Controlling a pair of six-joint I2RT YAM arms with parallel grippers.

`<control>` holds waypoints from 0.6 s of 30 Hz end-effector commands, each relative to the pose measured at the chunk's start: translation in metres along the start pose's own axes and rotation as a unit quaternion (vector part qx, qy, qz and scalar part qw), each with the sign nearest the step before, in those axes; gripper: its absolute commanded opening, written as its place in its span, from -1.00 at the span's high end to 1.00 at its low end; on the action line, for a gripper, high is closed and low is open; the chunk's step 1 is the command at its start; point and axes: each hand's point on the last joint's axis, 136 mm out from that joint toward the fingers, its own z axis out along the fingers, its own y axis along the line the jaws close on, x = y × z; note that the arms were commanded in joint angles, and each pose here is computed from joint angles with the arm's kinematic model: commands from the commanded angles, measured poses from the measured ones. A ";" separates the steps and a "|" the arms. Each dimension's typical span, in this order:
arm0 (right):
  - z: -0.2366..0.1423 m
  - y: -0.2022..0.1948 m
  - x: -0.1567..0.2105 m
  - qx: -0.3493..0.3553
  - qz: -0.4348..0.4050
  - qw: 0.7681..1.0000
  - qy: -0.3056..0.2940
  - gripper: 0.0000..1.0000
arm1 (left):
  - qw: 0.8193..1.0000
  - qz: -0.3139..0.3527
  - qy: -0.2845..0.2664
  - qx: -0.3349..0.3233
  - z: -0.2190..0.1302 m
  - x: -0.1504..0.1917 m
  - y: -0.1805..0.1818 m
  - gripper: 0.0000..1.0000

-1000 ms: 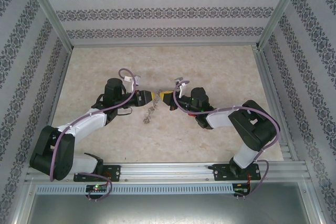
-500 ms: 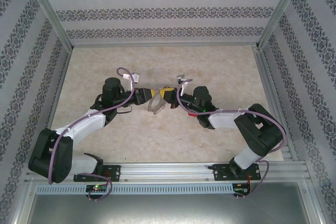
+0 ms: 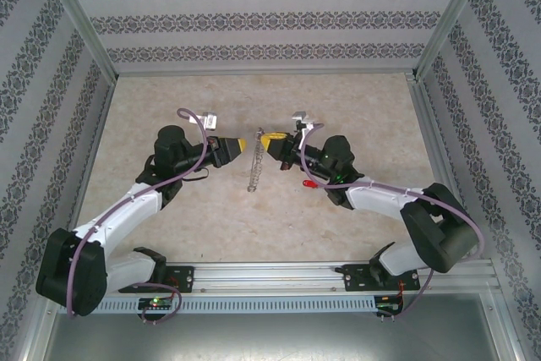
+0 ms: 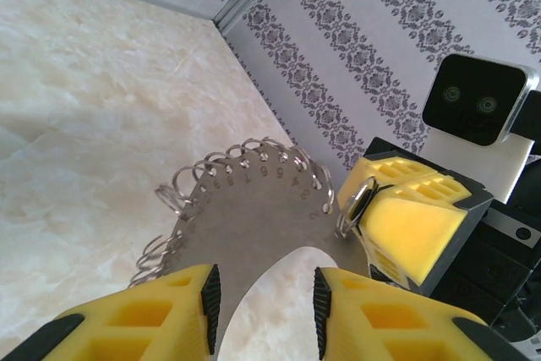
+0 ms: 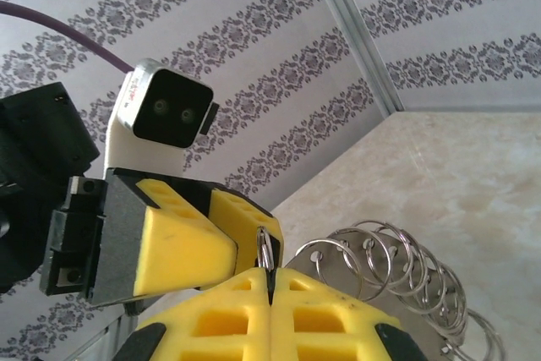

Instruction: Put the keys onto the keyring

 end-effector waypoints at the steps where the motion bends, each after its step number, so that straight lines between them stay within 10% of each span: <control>1: -0.001 0.030 -0.033 -0.057 -0.029 0.998 -0.025 1.00 | 0.999 0.014 -0.025 0.026 -0.003 -0.015 -0.020 0.25; 18: -0.020 0.073 -0.068 -0.180 -0.105 0.978 0.008 1.00 | 0.995 0.041 -0.031 0.084 -0.008 -0.031 -0.057 0.22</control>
